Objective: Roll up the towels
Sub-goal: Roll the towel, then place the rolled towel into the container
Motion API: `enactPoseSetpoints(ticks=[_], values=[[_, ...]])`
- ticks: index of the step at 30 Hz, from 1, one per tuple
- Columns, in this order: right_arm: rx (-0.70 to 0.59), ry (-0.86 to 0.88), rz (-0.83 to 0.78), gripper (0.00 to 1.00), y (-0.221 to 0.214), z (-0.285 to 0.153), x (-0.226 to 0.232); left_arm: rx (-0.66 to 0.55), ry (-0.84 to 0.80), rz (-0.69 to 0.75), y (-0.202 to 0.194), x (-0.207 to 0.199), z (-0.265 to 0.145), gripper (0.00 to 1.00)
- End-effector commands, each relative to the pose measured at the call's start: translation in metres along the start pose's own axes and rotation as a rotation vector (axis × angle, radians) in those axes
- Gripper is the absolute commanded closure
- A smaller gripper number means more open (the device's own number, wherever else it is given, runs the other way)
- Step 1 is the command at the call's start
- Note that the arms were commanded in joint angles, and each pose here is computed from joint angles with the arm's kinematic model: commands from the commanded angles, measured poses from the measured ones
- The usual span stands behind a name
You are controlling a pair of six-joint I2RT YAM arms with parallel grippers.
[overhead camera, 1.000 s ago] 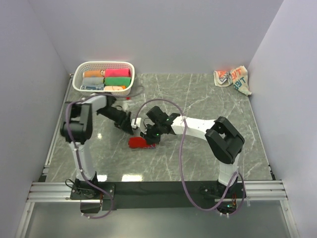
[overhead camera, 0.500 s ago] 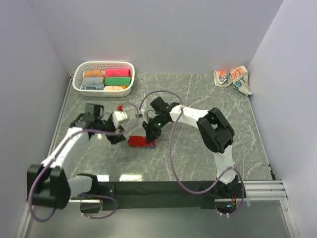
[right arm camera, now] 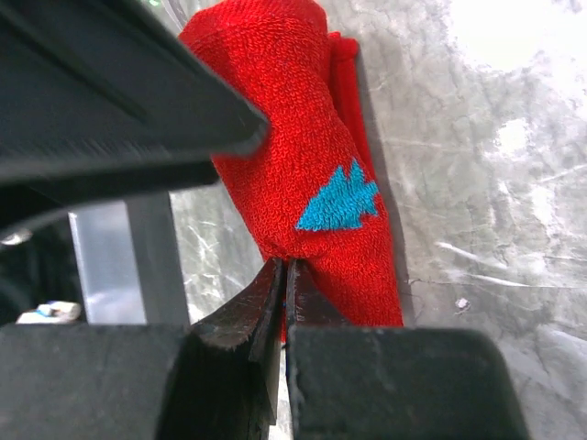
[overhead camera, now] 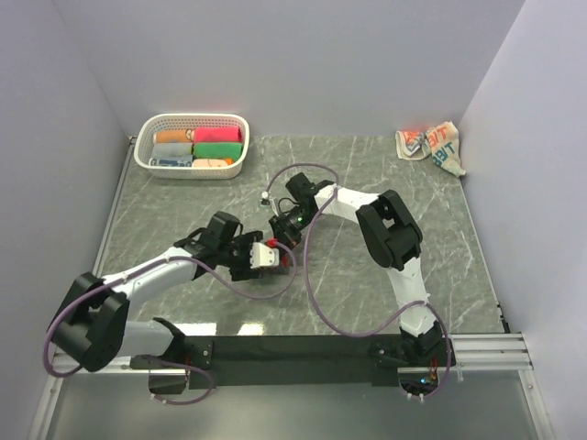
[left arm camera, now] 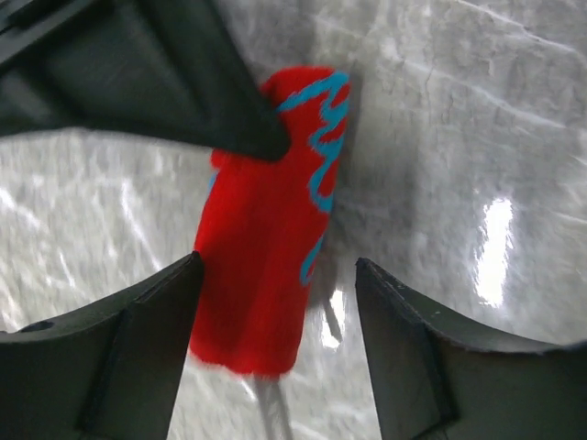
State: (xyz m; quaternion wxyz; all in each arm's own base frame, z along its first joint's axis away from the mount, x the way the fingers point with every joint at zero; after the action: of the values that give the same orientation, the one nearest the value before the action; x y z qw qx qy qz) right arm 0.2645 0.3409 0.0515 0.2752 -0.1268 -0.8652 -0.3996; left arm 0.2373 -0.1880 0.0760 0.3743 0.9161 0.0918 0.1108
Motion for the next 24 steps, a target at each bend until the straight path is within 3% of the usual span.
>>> enactPoseSetpoints(ticks=[1,12,15,21,24], values=[[0.063,-0.087,0.053,1.0,-0.023,-0.001,-0.033,-0.026,0.055,0.122,0.022,0.016,0.011,0.29],[0.069,-0.104,0.064,1.0,-0.023,-0.002,-0.047,0.088,0.022,0.16,0.01,0.019,0.051,0.34],[0.064,-0.114,0.066,1.0,-0.023,-0.004,-0.051,0.14,-0.009,0.139,-0.002,0.017,0.059,0.4],[0.057,-0.139,0.073,1.0,-0.02,-0.01,-0.057,0.185,-0.072,0.108,-0.007,0.014,0.068,0.63],[0.04,-0.172,0.088,0.89,-0.014,-0.022,-0.059,0.24,-0.128,0.066,-0.018,0.005,0.066,0.74]])
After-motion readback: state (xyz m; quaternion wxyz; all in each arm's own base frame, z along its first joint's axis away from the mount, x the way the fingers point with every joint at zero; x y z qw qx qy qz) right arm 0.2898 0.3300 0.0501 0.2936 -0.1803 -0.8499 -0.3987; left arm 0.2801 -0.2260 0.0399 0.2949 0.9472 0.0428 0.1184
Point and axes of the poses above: each gripper's point midway between its finger pads, its own z axis out along the fingers, its own x axis along the line the jaws close on, y = z × x, the point moved 2 cm from there along -z, back along the fingers, and after that the axes turned 15 degrees about -z, right-handed, at the moved point
